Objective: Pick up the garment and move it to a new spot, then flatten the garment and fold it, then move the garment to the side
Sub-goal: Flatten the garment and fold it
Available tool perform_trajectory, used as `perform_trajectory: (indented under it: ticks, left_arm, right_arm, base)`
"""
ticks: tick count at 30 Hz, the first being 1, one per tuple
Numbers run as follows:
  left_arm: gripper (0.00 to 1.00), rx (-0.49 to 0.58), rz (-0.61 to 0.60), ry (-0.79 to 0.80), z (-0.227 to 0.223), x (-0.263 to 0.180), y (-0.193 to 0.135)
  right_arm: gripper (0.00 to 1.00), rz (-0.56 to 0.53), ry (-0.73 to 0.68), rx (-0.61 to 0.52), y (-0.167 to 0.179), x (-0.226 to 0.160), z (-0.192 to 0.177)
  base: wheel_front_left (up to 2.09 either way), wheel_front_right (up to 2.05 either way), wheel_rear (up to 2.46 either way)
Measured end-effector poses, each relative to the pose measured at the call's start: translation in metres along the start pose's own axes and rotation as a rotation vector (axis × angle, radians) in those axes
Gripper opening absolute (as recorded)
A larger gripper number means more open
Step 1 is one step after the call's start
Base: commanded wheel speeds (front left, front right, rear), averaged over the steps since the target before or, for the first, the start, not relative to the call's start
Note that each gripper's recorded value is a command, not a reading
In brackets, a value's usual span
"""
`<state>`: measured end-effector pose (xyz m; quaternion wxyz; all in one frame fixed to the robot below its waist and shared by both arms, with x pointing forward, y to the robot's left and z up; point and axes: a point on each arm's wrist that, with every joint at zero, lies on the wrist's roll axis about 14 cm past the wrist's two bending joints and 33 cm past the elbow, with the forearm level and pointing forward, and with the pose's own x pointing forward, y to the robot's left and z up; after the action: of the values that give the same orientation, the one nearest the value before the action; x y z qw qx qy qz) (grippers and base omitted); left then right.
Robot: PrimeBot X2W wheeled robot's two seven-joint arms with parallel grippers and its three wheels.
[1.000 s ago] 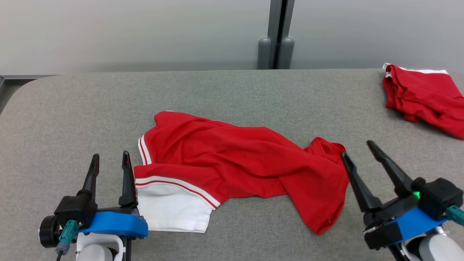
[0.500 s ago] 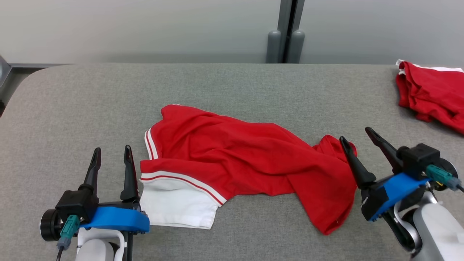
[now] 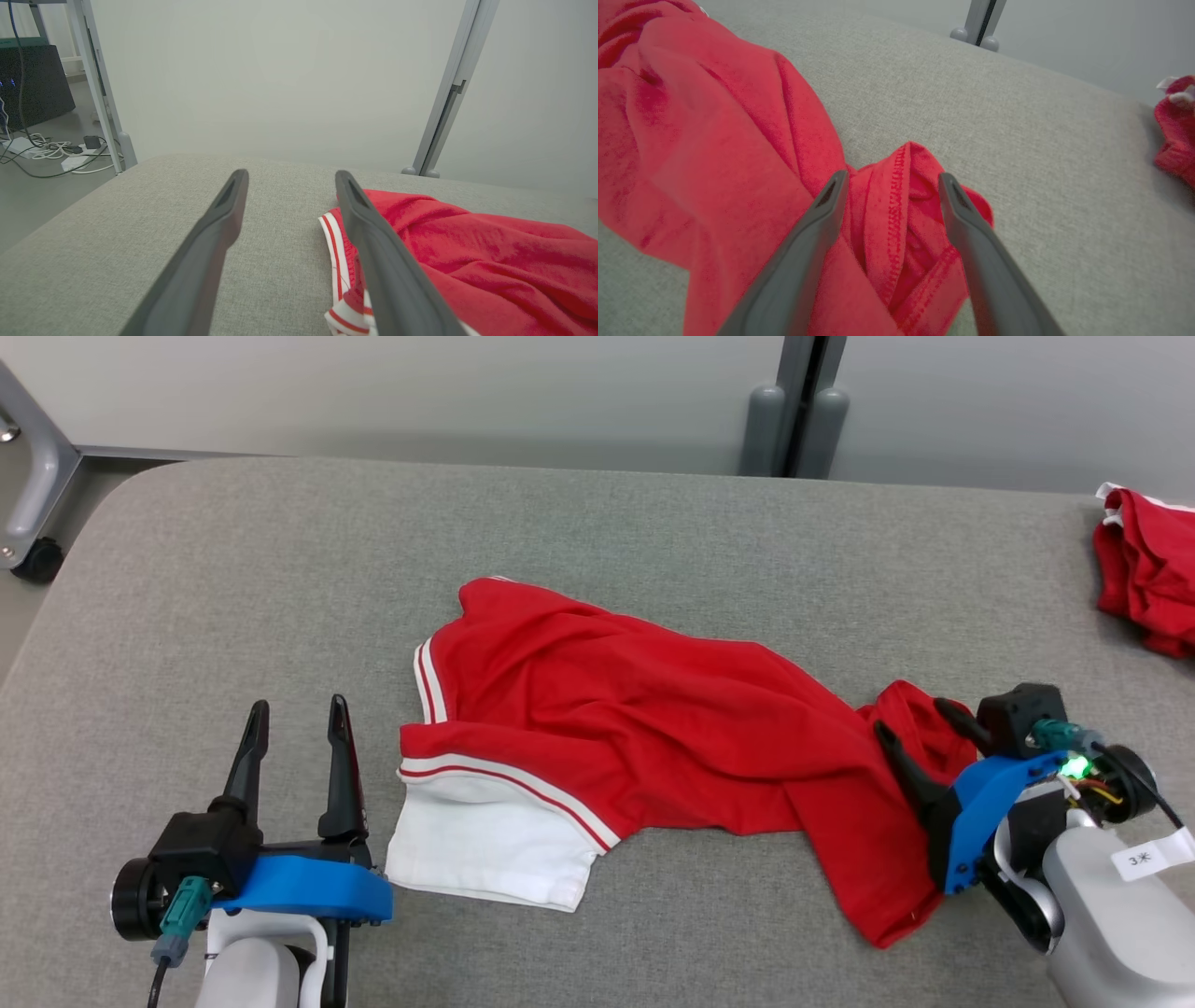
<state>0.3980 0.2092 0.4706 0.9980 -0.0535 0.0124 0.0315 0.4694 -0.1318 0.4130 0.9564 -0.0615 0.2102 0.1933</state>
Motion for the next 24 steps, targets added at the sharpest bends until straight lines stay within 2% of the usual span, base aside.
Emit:
perform_trajectory:
  ticks: [4,5,6,7,11,16,17,19,23,24]
  left_arm:
    - [1.00,0.001,0.010,-0.002,0.001,0.000,0.003]
    - [1.00,0.001,0.012,-0.001,0.001,0.000,0.004]
    - [1.00,0.000,0.013,-0.001,0.001,0.000,0.004]
    - [1.00,-0.001,0.015,-0.001,0.001,0.000,0.005]
    - [1.00,-0.003,0.015,0.000,0.001,-0.001,0.005]
    - [1.00,-0.007,0.010,-0.016,0.006,-0.002,0.003]
    - [1.00,-0.007,0.010,-0.016,0.006,-0.002,0.003]
    - [1.00,-0.008,0.003,-0.022,0.009,-0.004,0.000]
    - [1.00,-0.008,-0.010,-0.035,0.013,-0.005,-0.004]
    - [1.00,-0.008,-0.010,-0.035,0.013,-0.005,-0.004]
  right_arm:
    - [1.00,0.027,0.054,-0.006,0.008,0.006,-0.015]
    - [0.85,0.033,0.061,-0.008,0.010,0.007,-0.016]
    - [0.31,0.039,0.070,-0.008,0.012,0.009,-0.017]
    - [0.00,0.044,0.076,0.002,0.014,0.009,-0.019]
    - [0.00,0.043,0.042,0.006,0.012,0.012,-0.010]
    - [0.00,0.026,-0.128,0.046,0.006,0.010,0.033]
    - [0.00,0.026,-0.128,0.046,0.006,0.010,0.033]
    - [0.00,0.019,-0.249,0.105,0.004,0.003,0.064]
    - [0.00,0.021,-0.388,0.151,0.002,-0.011,0.103]
    - [0.00,0.021,-0.388,0.151,0.002,-0.011,0.103]
  base:
    - [0.00,0.00,0.00]
    - [0.00,0.00,0.00]
    - [0.00,0.00,0.00]
    - [0.00,0.00,0.00]
    - [0.00,0.00,0.00]
    - [0.00,0.00,0.00]
    - [0.00,0.00,0.00]
    - [0.00,0.00,0.00]
    - [0.00,0.00,0.00]
    - [0.00,0.00,0.00]
